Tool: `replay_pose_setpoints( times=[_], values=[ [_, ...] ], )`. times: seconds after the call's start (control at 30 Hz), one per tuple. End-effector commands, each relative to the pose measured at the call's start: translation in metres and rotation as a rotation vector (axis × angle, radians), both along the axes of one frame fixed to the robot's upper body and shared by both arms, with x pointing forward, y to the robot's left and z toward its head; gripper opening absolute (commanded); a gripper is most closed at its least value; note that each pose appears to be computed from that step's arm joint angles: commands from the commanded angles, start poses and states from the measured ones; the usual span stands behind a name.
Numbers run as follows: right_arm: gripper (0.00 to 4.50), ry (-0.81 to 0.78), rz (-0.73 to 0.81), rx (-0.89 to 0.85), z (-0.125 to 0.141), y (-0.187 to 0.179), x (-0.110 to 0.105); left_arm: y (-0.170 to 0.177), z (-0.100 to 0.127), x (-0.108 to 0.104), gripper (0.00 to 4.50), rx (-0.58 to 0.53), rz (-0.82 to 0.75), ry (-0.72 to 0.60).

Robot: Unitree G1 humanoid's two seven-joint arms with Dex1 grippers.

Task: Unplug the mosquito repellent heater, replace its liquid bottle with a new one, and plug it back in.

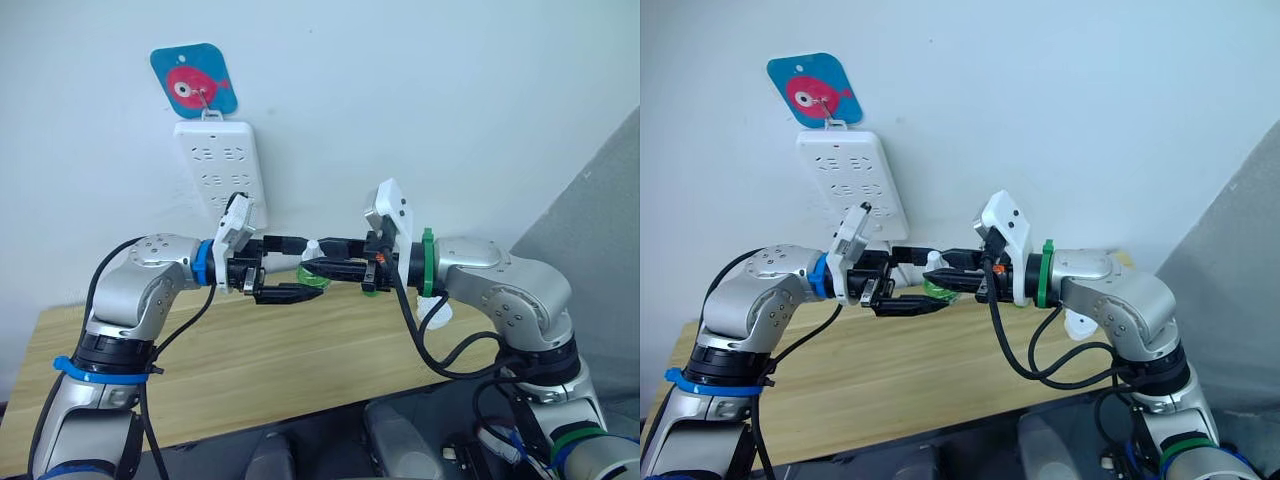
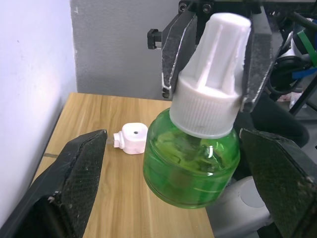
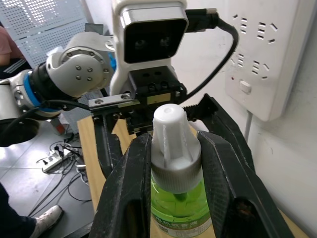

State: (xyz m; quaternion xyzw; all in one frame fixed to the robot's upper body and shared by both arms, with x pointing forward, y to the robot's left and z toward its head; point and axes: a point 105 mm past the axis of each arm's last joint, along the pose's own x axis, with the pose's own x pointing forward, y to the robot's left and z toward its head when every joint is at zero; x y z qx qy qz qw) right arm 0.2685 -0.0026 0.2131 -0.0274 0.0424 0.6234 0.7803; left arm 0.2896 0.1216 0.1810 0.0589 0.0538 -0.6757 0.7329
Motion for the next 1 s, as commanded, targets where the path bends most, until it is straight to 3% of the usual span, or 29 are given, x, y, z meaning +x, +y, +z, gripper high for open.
replay_pose_setpoints(
  times=[0.03, 0.5, 0.63, 0.77, 1.0],
  values=[
    [1.03, -0.053, 0.022, 0.026, 0.016, 0.0, -0.004, -0.004, 0.005, -0.004, 4.5, 0.03, -0.043, -0.06],
    [1.03, -0.055, 0.025, 0.018, 0.014, 0.002, -0.006, -0.008, -0.005, -0.002, 4.5, 0.025, -0.058, -0.056],
    [1.03, -0.062, 0.028, 0.016, 0.014, 0.003, -0.006, -0.011, -0.005, -0.002, 3.63, 0.012, -0.062, -0.056],
    [1.03, -0.06, 0.038, 0.009, 0.012, 0.005, -0.007, -0.016, -0.002, -0.002, 2.4, -0.019, -0.057, -0.053],
    [1.03, -0.056, 0.046, -0.002, 0.01, 0.005, -0.008, -0.018, 0.001, -0.003, 2.27, -0.031, -0.053, -0.057]
  ],
)
